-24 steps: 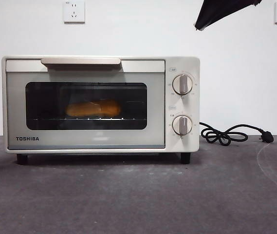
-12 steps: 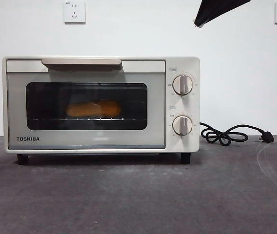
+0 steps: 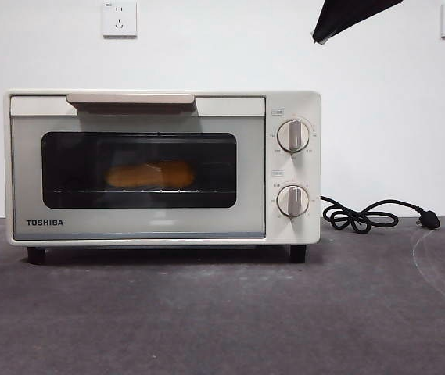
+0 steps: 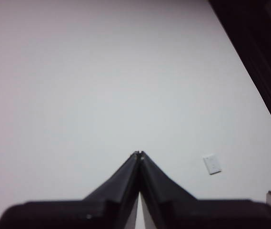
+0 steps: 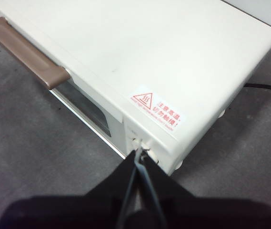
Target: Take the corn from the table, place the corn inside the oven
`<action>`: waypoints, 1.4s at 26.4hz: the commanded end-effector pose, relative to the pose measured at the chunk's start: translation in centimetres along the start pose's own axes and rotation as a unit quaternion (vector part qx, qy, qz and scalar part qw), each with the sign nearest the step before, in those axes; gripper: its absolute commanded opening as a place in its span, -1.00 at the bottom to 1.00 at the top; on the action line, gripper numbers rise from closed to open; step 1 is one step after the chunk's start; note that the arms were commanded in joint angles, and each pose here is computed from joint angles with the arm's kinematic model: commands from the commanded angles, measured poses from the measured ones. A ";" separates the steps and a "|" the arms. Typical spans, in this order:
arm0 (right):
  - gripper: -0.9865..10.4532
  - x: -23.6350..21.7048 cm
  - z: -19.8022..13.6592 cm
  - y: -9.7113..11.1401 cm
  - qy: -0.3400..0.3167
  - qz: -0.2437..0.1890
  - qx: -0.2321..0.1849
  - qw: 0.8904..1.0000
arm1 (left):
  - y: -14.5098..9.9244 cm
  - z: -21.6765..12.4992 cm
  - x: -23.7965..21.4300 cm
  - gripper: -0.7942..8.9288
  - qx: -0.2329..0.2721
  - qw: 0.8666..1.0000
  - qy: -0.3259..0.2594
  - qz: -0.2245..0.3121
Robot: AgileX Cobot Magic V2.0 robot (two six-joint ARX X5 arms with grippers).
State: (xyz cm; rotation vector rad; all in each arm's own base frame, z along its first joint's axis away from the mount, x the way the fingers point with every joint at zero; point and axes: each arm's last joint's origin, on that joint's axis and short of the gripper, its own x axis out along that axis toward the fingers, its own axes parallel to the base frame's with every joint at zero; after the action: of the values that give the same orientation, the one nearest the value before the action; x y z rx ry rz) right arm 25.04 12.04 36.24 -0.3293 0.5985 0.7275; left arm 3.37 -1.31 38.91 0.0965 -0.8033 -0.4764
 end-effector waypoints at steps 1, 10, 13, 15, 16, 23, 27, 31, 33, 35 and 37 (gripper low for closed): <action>-0.83 0.2 0.1 -0.1 -0.002 -0.001 -0.001 1.000 | -0.3 -2.1 -1.4 -0.84 -0.005 1.000 0.005 0.027; -0.83 0.2 0.1 -0.1 -0.002 -0.001 -0.001 1.000 | -1.2 -8.9 -5.7 -0.84 -0.025 0.990 0.064 0.126; -0.83 0.2 0.1 0.0 -0.002 -0.001 -0.001 1.000 | -1.5 -11.1 -7.0 -0.84 -0.030 0.985 0.079 0.149; -0.83 0.2 0.1 -0.1 -0.002 -0.001 -0.001 1.000 | -1.5 -12.4 -7.6 -0.84 -0.032 0.982 0.092 0.165; -0.83 0.2 0.1 0.0 -0.002 -0.001 -0.001 1.000 | -1.6 -13.2 -7.9 -0.84 -0.036 0.979 0.104 0.169; -0.83 0.2 0.1 -0.1 -0.004 -0.001 -0.001 1.000 | -2.0 -16.5 -9.3 -0.84 -0.056 0.967 0.177 0.174; -0.83 0.2 0.1 -0.1 -0.004 -0.002 -0.001 1.000 | -2.1 -17.7 -9.9 -0.84 -0.065 0.951 0.243 0.180; -0.83 0.2 0.1 -0.1 -0.004 -0.001 -0.002 1.000 | -2.3 -18.9 -10.7 -0.84 -0.065 0.930 0.316 0.175; -0.83 0.2 0.1 -0.1 -0.004 -0.002 -0.001 1.000 | -2.5 -19.5 -11.1 -0.84 -0.069 0.917 0.352 0.172; -0.83 0.2 0.1 -0.1 -0.004 -0.001 -0.001 1.000 | -2.7 -20.1 -11.7 -0.85 -0.074 0.900 0.395 0.168; -0.83 0.2 0.1 -0.1 -0.004 -0.002 -0.001 1.000 | -3.0 -20.7 -12.4 -0.84 -0.077 0.880 0.439 0.166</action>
State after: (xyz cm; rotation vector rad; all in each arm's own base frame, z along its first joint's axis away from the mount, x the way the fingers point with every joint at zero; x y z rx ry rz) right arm 25.09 12.06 36.30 -0.3288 0.5903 0.7270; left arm 9.65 -0.46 16.00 -0.0144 0.0851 -0.1326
